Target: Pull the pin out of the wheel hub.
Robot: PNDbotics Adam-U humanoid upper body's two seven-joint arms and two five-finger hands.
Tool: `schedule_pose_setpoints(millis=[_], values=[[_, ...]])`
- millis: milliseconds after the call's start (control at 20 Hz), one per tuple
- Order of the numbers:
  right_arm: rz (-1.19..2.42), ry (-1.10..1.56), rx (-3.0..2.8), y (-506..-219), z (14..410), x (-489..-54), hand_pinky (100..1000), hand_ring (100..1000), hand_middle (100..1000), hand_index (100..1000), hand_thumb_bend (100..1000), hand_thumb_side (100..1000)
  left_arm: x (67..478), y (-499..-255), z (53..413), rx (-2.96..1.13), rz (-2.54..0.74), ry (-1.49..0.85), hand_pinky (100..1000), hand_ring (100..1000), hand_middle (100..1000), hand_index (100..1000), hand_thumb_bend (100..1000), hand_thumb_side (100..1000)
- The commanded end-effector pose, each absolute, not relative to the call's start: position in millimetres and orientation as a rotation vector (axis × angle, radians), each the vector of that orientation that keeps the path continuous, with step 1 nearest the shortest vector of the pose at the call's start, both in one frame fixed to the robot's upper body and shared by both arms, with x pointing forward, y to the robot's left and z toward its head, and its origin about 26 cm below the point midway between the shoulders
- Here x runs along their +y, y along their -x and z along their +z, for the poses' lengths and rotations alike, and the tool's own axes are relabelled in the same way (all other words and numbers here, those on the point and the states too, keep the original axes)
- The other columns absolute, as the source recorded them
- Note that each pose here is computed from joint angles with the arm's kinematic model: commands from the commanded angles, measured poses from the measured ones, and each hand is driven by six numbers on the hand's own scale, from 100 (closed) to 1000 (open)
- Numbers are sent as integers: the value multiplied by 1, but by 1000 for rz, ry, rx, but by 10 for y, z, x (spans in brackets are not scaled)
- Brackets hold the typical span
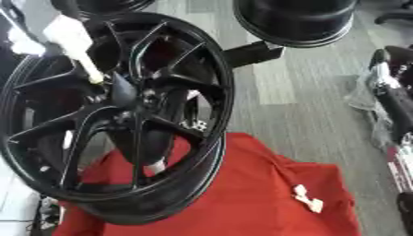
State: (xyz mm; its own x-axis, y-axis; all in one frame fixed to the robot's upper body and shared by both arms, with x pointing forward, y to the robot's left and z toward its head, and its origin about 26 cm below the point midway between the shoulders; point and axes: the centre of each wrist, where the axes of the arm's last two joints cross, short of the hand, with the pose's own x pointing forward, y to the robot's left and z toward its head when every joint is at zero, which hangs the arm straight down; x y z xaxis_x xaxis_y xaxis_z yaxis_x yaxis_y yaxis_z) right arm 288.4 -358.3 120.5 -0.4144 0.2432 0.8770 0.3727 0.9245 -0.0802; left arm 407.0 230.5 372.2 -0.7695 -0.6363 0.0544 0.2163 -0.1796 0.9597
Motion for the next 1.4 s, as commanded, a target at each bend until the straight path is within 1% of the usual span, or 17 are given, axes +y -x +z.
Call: schedule_pose_setpoints(millis=[50,250,400,450,500,550,600,700,750,800,850,950,1050,1100,1250,1350,1400], values=[[-140,472,-2045,-2868,1294,-3645,828,640,573,702,232,371,2657,-3906,4134,-1640,-1826,-552,717,666,508,199,100,100],[-143,485,-2045,-2850,1294,-3667,828,640,574,702,235,370,3248,-3845,4199,-1559,-1614,-658,716,665,514,209,100,100],[-148,491,-2049,-2848,1303,-3673,828,640,574,702,237,368,3783,-3767,4071,-1455,-1443,-783,728,678,543,299,100,100],[-151,493,-2049,-2846,1304,-3676,828,640,574,702,239,368,3952,-3750,3987,-1433,-1385,-791,750,708,602,431,100,100],[-153,495,-2050,-2844,1306,-3678,828,640,574,702,239,368,4102,-3729,3904,-1421,-1333,-786,759,723,621,476,100,100],[-155,496,-2052,-2845,1310,-3678,828,640,574,702,240,367,4235,-3704,3815,-1410,-1292,-775,773,747,658,552,198,100],[-157,496,-2054,-2847,1314,-3675,828,640,574,702,240,367,4342,-3674,3730,-1400,-1262,-764,786,767,690,639,322,156],[-160,494,-2056,-2850,1316,-3670,828,640,574,702,241,367,4510,-3620,3565,-1364,-1220,-746,810,804,737,744,427,295],[-160,493,-2057,-2851,1318,-3667,828,640,574,702,240,367,4574,-3598,3499,-1342,-1204,-743,841,850,788,832,520,485],[-161,492,-2059,-2852,1321,-3664,828,640,574,702,240,367,4636,-3576,3438,-1323,-1182,-749,851,862,805,853,532,522],[-162,491,-2060,-2854,1323,-3662,828,640,574,702,239,368,4687,-3559,3380,-1308,-1161,-756,869,883,842,896,546,603],[-163,488,-2061,-2856,1325,-3658,828,640,574,702,239,368,4760,-3536,3292,-1289,-1126,-765,876,898,872,939,559,710],[-165,488,-2062,-2856,1327,-3657,828,640,575,702,239,368,4828,-3512,3218,-1277,-1094,-760,877,902,884,957,599,791],[-166,488,-2063,-2855,1327,-3658,828,641,575,702,239,368,4853,-3499,3197,-1277,-1082,-758,876,901,883,956,595,816],[-170,490,-2061,-2850,1321,-3660,828,640,575,702,239,369,4905,-3465,3184,-1339,-1000,-772,853,885,861,925,458,845],[-173,492,-2060,-2849,1317,-3660,828,640,575,702,240,369,4907,-3443,3176,-1483,-850,-810,824,865,827,875,274,861],[-175,492,-2060,-2848,1315,-3660,828,640,575,702,241,368,4894,-3441,3144,-1576,-739,-816,816,860,820,869,242,868]])
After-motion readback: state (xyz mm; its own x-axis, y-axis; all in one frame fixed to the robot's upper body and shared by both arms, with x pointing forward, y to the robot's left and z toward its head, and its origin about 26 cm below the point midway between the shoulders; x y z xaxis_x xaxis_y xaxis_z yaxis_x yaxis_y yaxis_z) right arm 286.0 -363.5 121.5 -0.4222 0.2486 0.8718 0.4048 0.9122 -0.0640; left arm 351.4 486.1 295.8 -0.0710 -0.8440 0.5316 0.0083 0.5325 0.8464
